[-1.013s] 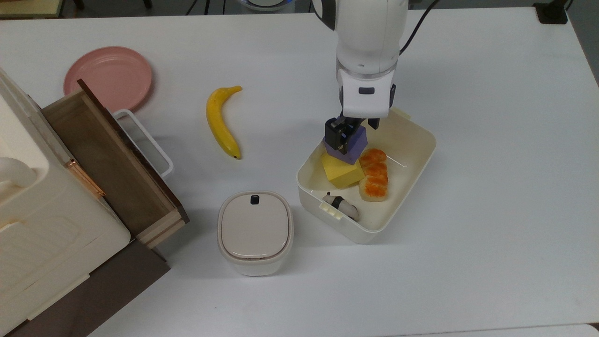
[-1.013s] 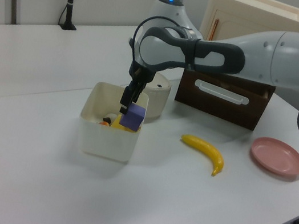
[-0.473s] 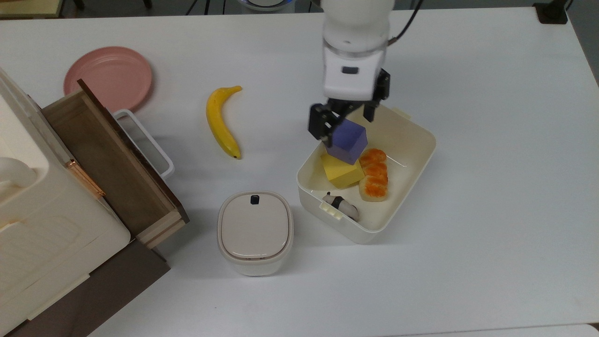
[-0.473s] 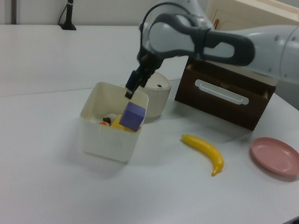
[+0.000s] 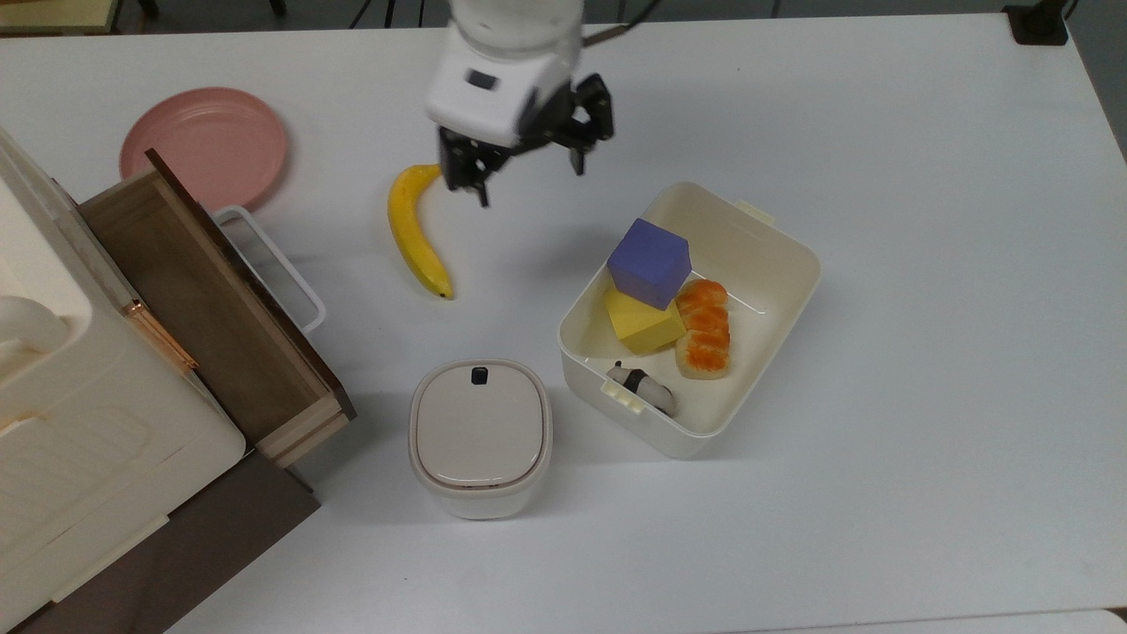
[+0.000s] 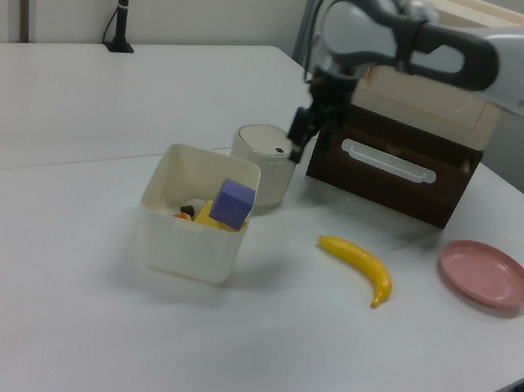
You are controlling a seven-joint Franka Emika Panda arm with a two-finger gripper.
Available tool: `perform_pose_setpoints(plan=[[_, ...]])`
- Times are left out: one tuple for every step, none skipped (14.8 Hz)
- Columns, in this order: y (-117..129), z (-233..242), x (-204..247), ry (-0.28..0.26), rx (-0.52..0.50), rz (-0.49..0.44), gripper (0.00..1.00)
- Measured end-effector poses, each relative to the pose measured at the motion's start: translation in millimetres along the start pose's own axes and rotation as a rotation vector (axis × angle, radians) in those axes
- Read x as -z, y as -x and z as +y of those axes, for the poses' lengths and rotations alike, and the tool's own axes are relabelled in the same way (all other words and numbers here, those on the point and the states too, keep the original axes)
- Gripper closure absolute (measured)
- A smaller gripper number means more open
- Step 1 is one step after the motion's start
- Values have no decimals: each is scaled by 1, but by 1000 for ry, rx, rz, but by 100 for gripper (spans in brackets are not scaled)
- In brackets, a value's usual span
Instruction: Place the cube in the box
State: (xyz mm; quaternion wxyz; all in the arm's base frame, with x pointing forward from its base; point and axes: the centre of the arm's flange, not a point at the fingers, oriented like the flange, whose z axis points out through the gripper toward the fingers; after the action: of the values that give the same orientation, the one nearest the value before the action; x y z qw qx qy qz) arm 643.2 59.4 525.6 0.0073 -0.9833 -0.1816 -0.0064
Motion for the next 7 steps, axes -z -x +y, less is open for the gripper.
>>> perform_pose_setpoints(plan=[[7, 9, 8, 1, -59, 1, 0], [11, 14, 15, 3, -122, 7, 0], [14, 16, 20, 5, -173, 12, 0], [15, 18, 22, 5, -209, 16, 0], [16, 19, 23, 6, -234, 17, 0], [17, 21, 23, 6, -253, 17, 0], [17, 23, 24, 6, -269, 18, 0]])
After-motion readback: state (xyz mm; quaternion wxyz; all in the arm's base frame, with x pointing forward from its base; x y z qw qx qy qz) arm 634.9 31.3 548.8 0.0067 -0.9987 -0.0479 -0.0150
